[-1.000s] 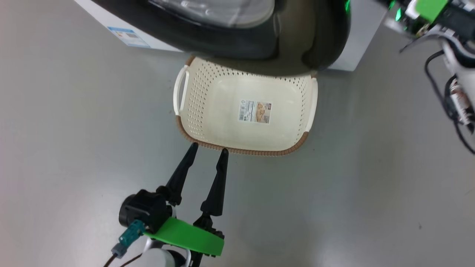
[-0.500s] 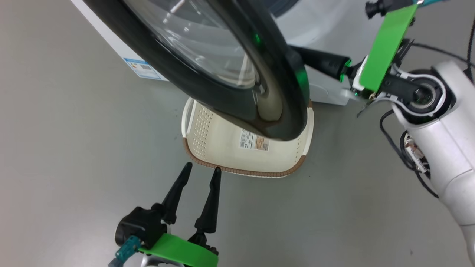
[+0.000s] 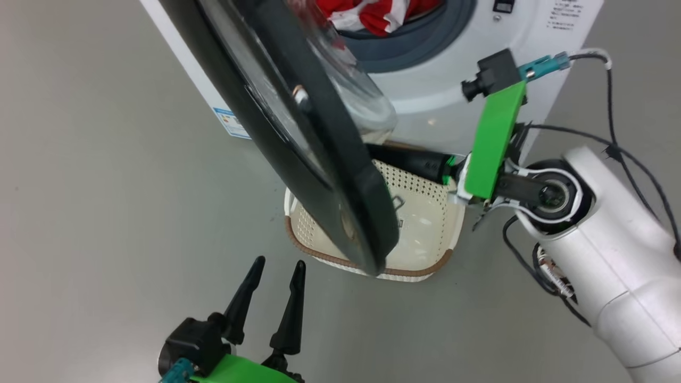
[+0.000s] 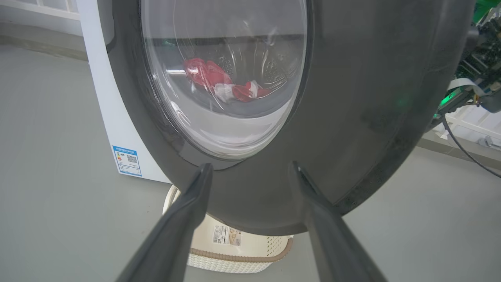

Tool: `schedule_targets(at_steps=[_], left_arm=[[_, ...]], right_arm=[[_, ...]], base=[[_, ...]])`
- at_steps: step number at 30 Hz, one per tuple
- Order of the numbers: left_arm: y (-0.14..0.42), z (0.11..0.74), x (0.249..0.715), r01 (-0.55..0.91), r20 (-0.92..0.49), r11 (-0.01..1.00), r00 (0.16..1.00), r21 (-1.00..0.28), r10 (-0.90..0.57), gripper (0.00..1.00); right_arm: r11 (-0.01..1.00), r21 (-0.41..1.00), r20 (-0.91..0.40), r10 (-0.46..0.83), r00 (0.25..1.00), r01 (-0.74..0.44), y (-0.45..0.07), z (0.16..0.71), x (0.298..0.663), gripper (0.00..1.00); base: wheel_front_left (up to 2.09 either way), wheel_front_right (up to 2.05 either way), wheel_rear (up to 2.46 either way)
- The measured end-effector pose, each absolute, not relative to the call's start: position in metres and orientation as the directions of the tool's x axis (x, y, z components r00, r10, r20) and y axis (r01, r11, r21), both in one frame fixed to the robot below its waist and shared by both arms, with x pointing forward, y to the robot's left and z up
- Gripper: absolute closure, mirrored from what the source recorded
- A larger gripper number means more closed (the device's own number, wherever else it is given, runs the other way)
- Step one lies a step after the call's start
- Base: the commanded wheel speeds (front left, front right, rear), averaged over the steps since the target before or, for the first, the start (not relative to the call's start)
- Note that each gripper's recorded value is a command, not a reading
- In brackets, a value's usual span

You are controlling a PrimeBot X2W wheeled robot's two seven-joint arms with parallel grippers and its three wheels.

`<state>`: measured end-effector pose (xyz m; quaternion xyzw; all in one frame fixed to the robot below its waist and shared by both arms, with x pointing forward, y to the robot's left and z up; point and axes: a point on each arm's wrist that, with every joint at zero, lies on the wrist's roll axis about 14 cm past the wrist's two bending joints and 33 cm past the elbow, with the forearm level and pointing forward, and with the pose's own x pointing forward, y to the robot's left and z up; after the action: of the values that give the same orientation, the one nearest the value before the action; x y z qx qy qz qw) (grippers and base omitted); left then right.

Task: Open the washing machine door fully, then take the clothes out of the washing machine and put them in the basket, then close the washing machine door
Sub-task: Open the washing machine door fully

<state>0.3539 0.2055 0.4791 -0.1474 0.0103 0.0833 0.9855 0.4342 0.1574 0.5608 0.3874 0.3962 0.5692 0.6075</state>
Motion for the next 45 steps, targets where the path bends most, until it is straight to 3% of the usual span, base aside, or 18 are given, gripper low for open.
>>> schedule_targets(at_steps=[8,15,16,18,19,20,21,33,45], left_arm=[[0.214,0.483,0.341,-0.196,-0.035,0.937,0.980,-0.289,0.195,0.00],[0.214,0.485,0.343,-0.193,-0.029,0.937,0.981,-0.291,0.193,0.00],[0.214,0.485,0.344,-0.189,-0.028,0.938,0.981,-0.291,0.190,0.00],[0.212,0.486,0.345,-0.178,-0.023,0.940,0.983,-0.292,0.180,0.00],[0.212,0.486,0.345,-0.174,-0.021,0.941,0.984,-0.290,0.175,0.00],[0.210,0.486,0.345,-0.166,-0.020,0.944,0.986,-0.286,0.168,0.00],[0.210,0.486,0.345,-0.164,-0.018,0.945,0.986,-0.285,0.166,0.00],[0.207,0.480,0.340,-0.146,-0.028,0.954,0.989,-0.264,0.144,0.00],[0.201,0.478,0.339,-0.120,-0.025,0.956,0.993,-0.269,0.118,0.00]], right_arm=[[0.021,0.916,-0.030,0.999,-0.016,-0.401,0.174,0.569,0.413,1.00],[0.073,0.906,-0.056,0.997,0.053,-0.416,0.163,0.562,0.424,1.00],[0.085,0.906,-0.062,0.996,0.067,-0.414,0.160,0.559,0.425,0.95],[0.110,0.908,-0.076,0.992,0.099,-0.405,0.152,0.553,0.428,0.77],[0.122,0.908,-0.081,0.990,0.118,-0.402,0.148,0.550,0.430,0.59],[0.137,0.907,-0.088,0.986,0.139,-0.399,0.144,0.547,0.432,0.25],[0.151,0.906,-0.095,0.983,0.158,-0.394,0.139,0.544,0.433,0.00],[0.332,0.893,-0.227,0.915,0.332,-0.305,0.079,0.490,0.427,0.00],[0.486,0.855,-0.347,0.796,0.496,-0.183,0.013,0.436,0.398,0.00]], base=[[0.00,0.00,0.00],[0.00,0.00,0.00],[0.00,0.00,0.00],[0.00,0.00,0.00],[0.00,0.00,0.00],[0.00,0.00,0.00],[0.00,0.00,0.00],[0.00,0.00,0.00],[0.00,0.00,0.00]])
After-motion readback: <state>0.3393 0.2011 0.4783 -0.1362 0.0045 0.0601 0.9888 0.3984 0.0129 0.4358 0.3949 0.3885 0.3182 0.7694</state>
